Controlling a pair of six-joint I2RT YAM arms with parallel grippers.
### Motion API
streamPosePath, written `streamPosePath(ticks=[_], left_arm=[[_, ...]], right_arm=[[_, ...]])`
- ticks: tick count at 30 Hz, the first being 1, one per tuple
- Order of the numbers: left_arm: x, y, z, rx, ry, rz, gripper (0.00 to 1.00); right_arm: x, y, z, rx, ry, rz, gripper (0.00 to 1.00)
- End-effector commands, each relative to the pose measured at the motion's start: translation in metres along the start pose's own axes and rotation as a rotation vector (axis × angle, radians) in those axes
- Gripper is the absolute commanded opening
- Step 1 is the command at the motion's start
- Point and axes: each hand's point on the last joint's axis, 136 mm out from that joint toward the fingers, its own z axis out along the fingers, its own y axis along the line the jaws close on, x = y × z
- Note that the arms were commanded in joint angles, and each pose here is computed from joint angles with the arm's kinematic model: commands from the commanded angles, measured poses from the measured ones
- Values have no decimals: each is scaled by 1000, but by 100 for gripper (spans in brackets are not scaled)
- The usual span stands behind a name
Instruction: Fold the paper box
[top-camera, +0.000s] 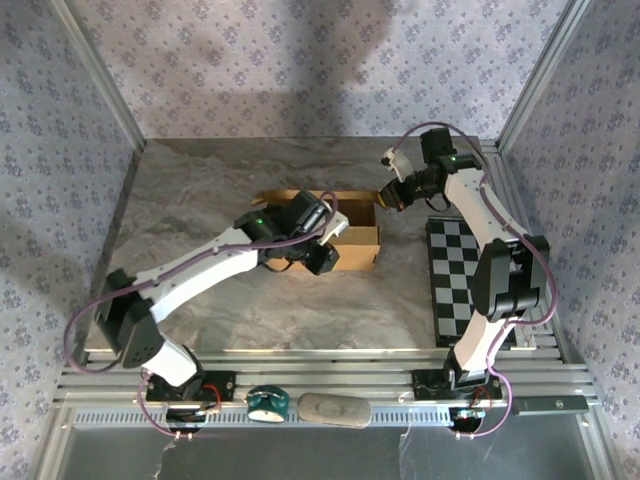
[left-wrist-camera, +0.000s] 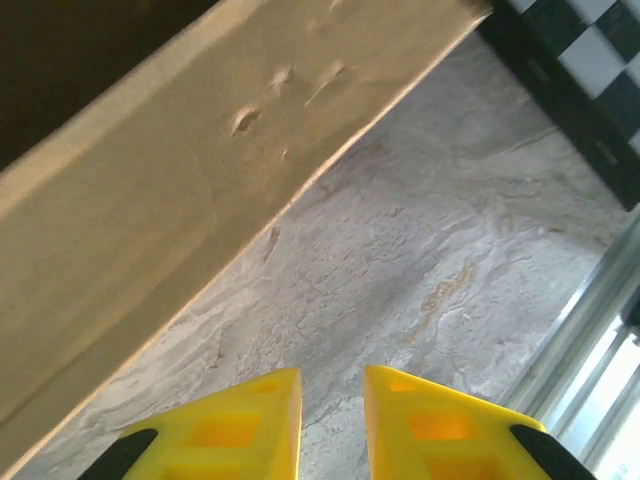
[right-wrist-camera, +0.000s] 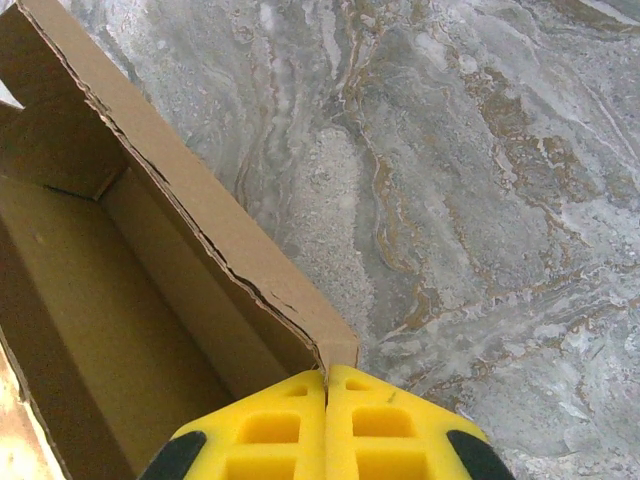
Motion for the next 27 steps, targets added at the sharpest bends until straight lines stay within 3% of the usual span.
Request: streamPosePath(ticks=[1, 8, 27], left_arm=[[-17, 5, 11, -26, -29, -35, 23], [-42, 46, 24, -167, -68, -70, 25], [-96, 74, 45, -131, -124, -36, 29]], right_arm=[[-2, 13, -10, -18, -17, -1, 0], [-4, 22, -12, -25, -29, 3, 0], [-21, 33, 3, -64, -21, 23, 0]])
